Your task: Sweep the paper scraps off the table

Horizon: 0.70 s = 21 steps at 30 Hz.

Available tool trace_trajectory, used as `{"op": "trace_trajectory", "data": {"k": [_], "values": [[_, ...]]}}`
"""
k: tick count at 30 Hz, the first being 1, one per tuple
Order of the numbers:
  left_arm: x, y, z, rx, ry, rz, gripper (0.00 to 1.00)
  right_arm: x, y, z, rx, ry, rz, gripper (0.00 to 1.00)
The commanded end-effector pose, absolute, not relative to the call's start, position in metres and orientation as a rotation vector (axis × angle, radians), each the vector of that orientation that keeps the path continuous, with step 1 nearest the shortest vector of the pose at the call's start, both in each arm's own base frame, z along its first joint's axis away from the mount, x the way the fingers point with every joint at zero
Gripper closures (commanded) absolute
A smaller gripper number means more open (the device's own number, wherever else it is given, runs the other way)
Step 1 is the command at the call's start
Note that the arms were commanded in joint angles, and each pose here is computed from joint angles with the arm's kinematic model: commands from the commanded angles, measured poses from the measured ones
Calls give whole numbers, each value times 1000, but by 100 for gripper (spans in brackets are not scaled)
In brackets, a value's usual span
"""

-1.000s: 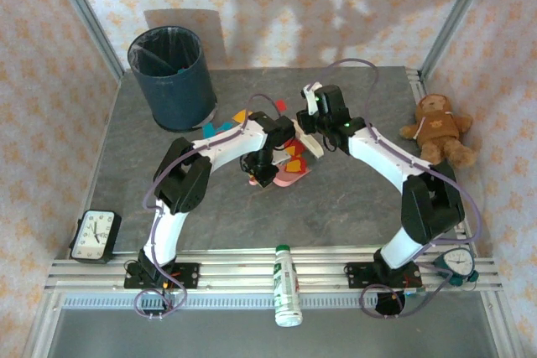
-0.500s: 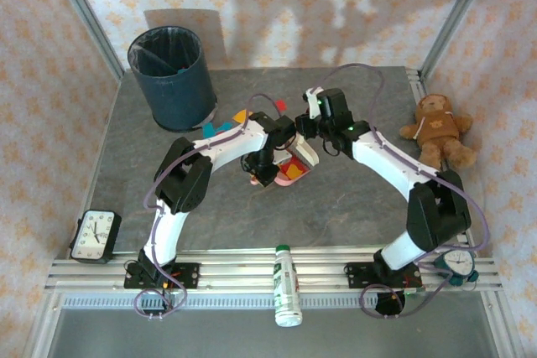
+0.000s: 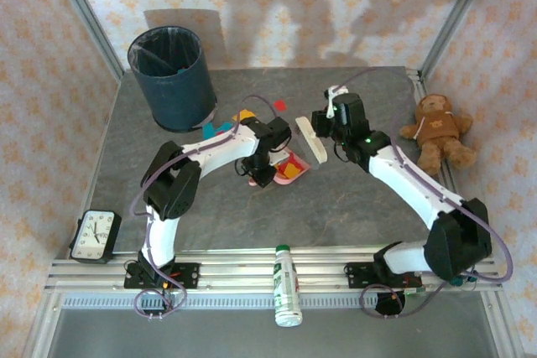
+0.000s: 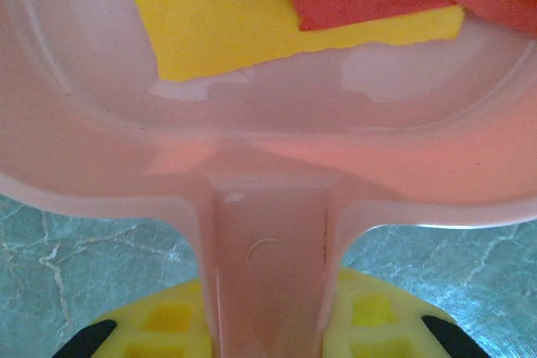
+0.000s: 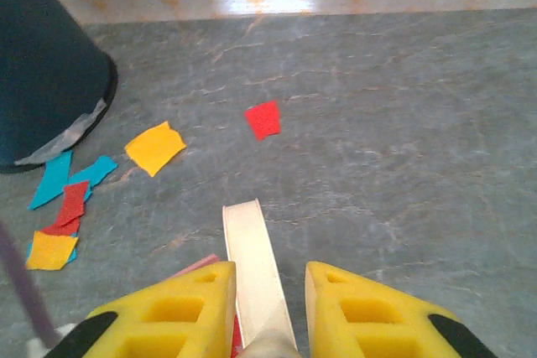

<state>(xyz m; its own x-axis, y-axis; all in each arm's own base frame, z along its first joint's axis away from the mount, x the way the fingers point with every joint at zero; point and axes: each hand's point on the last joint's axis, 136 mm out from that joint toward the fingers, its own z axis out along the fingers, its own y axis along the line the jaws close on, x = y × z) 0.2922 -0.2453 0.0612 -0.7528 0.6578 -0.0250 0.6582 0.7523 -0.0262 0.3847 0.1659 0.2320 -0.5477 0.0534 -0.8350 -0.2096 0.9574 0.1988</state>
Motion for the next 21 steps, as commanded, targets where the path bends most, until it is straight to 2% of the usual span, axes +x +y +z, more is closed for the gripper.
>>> {"op": "trace_trajectory", "data": {"k": [1,11,21], "values": [[305,-247,83,1023,2842,-72,100,385,136,259,57,2014,298,100],[319,-254,135,905,2745,-237,100,341,62,253,226,2010,117,100],[351,-235,202,715,2675,-205,100,321,77,227,112,2054,229,100]]}}
